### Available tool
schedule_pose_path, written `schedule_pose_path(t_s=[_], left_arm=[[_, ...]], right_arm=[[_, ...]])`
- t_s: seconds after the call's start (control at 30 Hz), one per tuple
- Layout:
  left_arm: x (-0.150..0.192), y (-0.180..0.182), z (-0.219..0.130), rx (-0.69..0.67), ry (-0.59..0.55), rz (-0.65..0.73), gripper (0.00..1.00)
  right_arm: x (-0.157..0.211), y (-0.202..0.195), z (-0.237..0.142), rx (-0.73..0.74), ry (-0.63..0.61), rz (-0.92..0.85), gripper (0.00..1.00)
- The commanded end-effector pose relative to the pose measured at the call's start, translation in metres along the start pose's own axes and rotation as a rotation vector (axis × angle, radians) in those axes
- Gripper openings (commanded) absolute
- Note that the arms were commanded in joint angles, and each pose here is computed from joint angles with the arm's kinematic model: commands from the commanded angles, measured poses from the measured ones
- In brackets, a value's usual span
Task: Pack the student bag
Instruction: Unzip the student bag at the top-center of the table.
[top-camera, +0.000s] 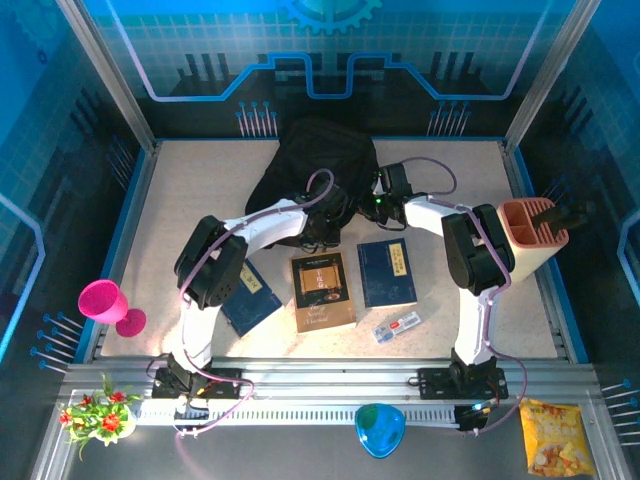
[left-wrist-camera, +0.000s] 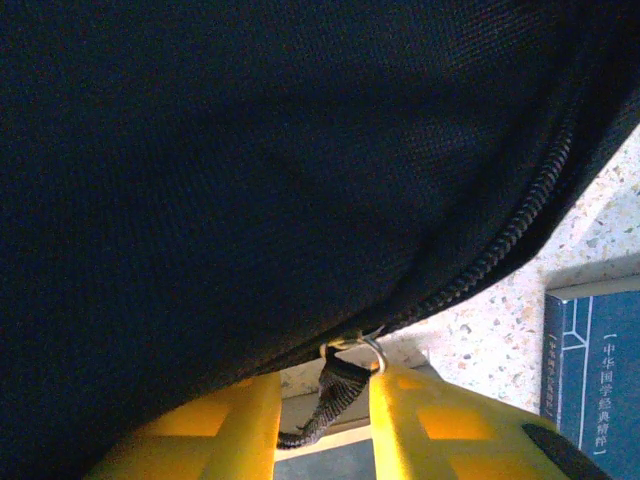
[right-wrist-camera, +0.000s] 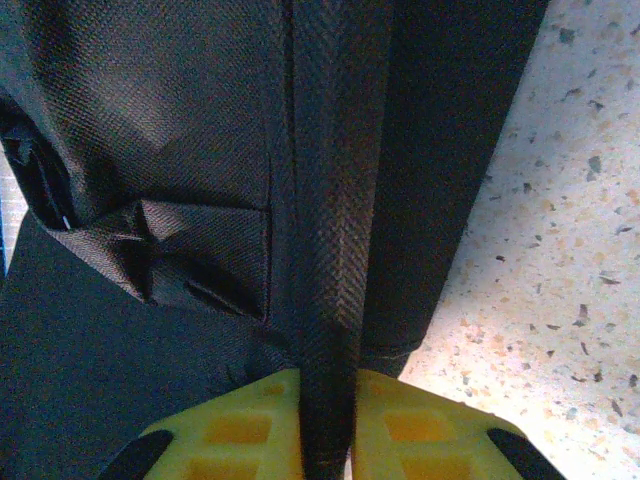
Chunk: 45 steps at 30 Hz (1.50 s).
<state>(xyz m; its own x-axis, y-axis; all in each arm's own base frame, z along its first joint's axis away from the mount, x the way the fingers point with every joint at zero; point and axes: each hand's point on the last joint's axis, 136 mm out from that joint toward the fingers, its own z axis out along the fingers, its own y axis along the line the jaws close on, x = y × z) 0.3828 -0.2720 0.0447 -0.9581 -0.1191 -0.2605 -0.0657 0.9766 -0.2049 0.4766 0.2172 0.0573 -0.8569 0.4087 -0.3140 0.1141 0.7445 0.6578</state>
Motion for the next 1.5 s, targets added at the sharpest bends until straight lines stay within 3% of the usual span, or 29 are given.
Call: schedule_pose_path(t_s=[0.0,0.2,0.5,0.7,0.97,1.2,1.3,1.47], left_arm=[[0.002,-0.002,0.008,-0.013,0.014,0.022,0.32],[-0.002,0.001,0.015,-0.035,-0.006,0.033,0.28],[-0.007,0.004,0.008,-0.046,-0.043,0.038,0.01],[-0.003,-0.002,-0.02,0.013,-0.045,0.057,0.0],[0.008,-0.016,-0.053,0.122,-0.009,0.105,0.0],[0.004,-0.023,-0.059,0.146,-0.008,0.127,0.0],[0.004,-0.024,-0.059,0.139,0.002,0.141,0.0],[0.01,-0.018,-0.065,0.137,0.042,0.156,0.0]], right_arm=[[0.007,-0.002,0.0,-0.005,0.026,0.014,0.19],[0.009,-0.003,0.001,-0.008,0.033,0.018,0.19],[0.008,-0.005,0.001,-0.001,0.029,0.019,0.19],[0.003,-0.001,0.0,-0.005,0.024,0.013,0.19],[0.02,0.027,-0.024,-0.137,0.044,0.073,0.45],[0.039,0.035,-0.023,-0.173,0.085,0.125,0.49],[0.043,0.032,-0.017,-0.16,0.1,0.127,0.43],[0.037,0.018,-0.013,-0.078,0.066,0.085,0.21]])
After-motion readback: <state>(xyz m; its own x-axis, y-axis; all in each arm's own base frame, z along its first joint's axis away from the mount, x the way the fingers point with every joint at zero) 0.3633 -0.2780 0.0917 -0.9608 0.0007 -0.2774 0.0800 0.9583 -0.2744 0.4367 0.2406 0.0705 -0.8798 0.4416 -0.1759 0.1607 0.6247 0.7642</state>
